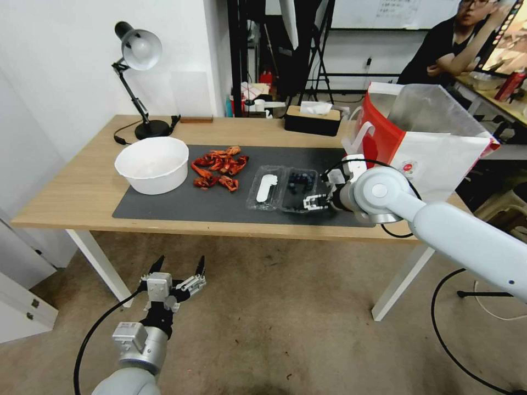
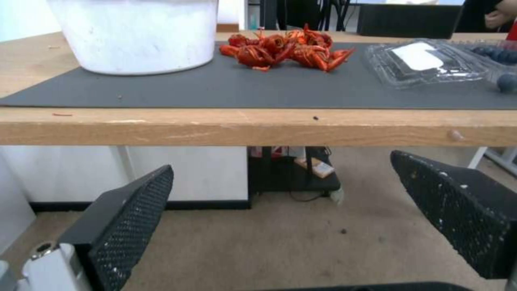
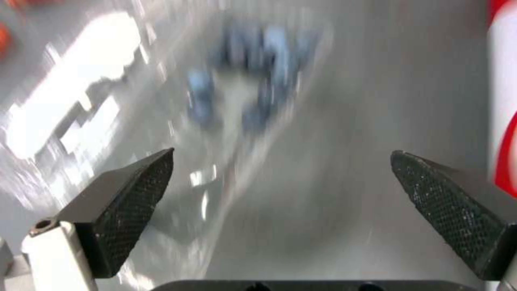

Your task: Close the takeout container lid, then place the container into the takeout bag.

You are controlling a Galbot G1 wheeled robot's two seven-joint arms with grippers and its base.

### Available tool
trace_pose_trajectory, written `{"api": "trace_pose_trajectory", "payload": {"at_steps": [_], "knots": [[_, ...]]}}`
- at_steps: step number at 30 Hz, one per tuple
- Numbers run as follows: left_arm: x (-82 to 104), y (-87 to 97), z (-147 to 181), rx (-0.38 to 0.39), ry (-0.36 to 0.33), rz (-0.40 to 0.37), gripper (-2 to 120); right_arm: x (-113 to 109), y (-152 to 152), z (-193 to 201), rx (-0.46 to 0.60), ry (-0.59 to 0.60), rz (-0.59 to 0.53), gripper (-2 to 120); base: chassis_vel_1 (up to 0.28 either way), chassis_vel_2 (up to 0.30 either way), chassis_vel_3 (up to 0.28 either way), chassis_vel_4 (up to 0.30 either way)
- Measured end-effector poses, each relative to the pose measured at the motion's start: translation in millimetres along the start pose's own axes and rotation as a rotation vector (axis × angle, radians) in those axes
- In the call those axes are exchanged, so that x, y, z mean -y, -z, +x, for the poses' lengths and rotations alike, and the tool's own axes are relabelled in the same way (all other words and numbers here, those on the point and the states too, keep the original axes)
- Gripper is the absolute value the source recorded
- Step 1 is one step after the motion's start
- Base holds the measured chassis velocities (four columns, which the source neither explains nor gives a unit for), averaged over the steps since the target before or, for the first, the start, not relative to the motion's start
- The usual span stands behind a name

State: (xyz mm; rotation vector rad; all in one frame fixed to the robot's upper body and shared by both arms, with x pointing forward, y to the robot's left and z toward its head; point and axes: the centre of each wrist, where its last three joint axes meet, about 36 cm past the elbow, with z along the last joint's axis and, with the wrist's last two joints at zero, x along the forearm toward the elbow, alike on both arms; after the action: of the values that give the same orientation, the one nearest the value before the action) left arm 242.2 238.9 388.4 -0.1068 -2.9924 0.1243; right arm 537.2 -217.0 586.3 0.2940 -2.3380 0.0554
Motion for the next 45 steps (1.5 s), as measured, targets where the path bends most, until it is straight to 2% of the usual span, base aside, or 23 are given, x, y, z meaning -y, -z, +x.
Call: {"api": "trace_pose_trajectory", "payload": {"at_steps": [3, 4, 7, 12, 14, 16, 18, 19, 20, 21, 22, 25, 26, 28, 29, 31, 33, 35, 38, 45], "knots": [[-0.6, 0.1, 0.3, 0.000, 0.002, -0.002, 100, 12.6, 5.6, 14.5, 0.125, 0.058, -0.005, 100, 0.000, 0.000, 0.000, 0.000], [-0.6, 0.1, 0.3, 0.000, 0.002, -0.002, 100, 12.6, 5.6, 14.5, 0.125, 0.058, -0.005, 100, 0.000, 0.000, 0.000, 0.000], [-1.5, 0.9, -0.5, 0.004, 0.005, -0.004, 100, 17.3, -14.1, 25.7, 0.270, 0.160, -0.024, 100, 0.000, 0.000, 0.000, 0.000], [-2.0, 1.5, -0.9, 0.006, 0.006, -0.004, 100, 19.8, -36.6, 28.2, 0.340, 0.214, -0.037, 100, 0.000, 0.000, 0.000, 0.000], [-2.4, 1.8, -1.2, 0.007, 0.006, -0.005, 100, 26.2, -57.3, 32.4, 0.458, 0.246, -0.018, 100, 0.000, 0.000, 0.000, 0.000], [-2.5, 1.8, -1.2, 0.007, 0.006, -0.004, 100, 29.1, -62.4, 33.1, 0.493, 0.249, -0.011, 100, 0.000, 0.000, 0.000, 0.000], [-2.9, 1.3, -1.6, 0.006, 0.006, -0.004, 100, 40.0, -91.8, 31.3, 0.623, 0.248, 0.049, 100, 0.000, 0.000, 0.000, 0.000], [-2.9, 1.3, -1.6, 0.006, 0.006, -0.004, 100, 40.0, -91.8, 31.3, 0.623, 0.248, 0.049, 100, 0.000, 0.000, 0.000, 0.000], [-3.0, 0.9, -1.8, 0.005, 0.006, -0.004, 100, 44.3, -103.5, 31.9, 0.665, 0.241, 0.072, 100, 0.000, 0.000, 0.000, 0.000], [-3.0, -0.1, -2.4, 0.003, 0.006, -0.002, 100, 50.8, -128.8, 35.0, 0.725, 0.218, 0.084, 100, 0.000, 0.000, 0.000, 0.000], [-3.0, -0.1, -2.4, 0.003, 0.006, -0.002, 100, 50.8, -128.8, 35.0, 0.725, 0.218, 0.084, 100, 0.000, 0.000, 0.000, 0.000], [-3.2, -2.4, -4.1, -0.001, 0.006, 0.003, 100, 52.5, -172.8, 34.8, 0.861, 0.188, 0.105, 100, 0.000, 0.000, 0.000, 0.000], [-3.2, -2.4, -4.1, -0.001, 0.006, 0.003, 100, 52.5, -172.8, 34.8, 0.861, 0.188, 0.105, 100, 0.000, 0.000, 0.000, 0.000], [-3.4, -1.6, -4.9, 0.001, 0.006, 0.012, 100, 48.0, -205.1, 33.1, 0.937, 0.157, 0.114, 100, 0.000, 0.000, 0.000, 0.000], [-2.9, 0.5, -5.0, 0.005, 0.005, 0.019, 100, 44.8, -226.6, 33.2, 0.950, 0.128, 0.103, 100, 0.000, 0.000, 0.000, 0.000], [-2.6, 1.2, -5.0, 0.006, 0.004, 0.022, 100, 44.3, -232.6, 34.0, 0.957, 0.113, 0.098, 100, 0.000, 0.000, 0.000, 0.000], [-0.8, 3.1, -5.6, 0.010, -0.003, 0.032, 100, 40.0, -264.5, 38.1, 0.974, 0.041, 0.045, 100, 0.000, 0.000, 0.000, 0.000], [-0.1, 3.7, -5.8, 0.011, -0.005, 0.036, 100, 38.8, -273.0, 39.0, 0.976, 0.022, 0.028, 100, 0.000, 0.000, 0.000, 0.000], [3.0, 7.2, -7.6, 0.009, -0.021, 0.056, 100, 33.1, -307.4, 46.2, 0.966, -0.031, -0.033, 100, 0.000, 0.000, 0.000, 0.000], [11.2, 20.6, -13.0, 0.017, -0.028, 0.109, 100, 20.0, -344.4, 57.8, 0.929, -0.063, -0.091, 100, 0.000, 0.000, 0.000, 0.000]]}}
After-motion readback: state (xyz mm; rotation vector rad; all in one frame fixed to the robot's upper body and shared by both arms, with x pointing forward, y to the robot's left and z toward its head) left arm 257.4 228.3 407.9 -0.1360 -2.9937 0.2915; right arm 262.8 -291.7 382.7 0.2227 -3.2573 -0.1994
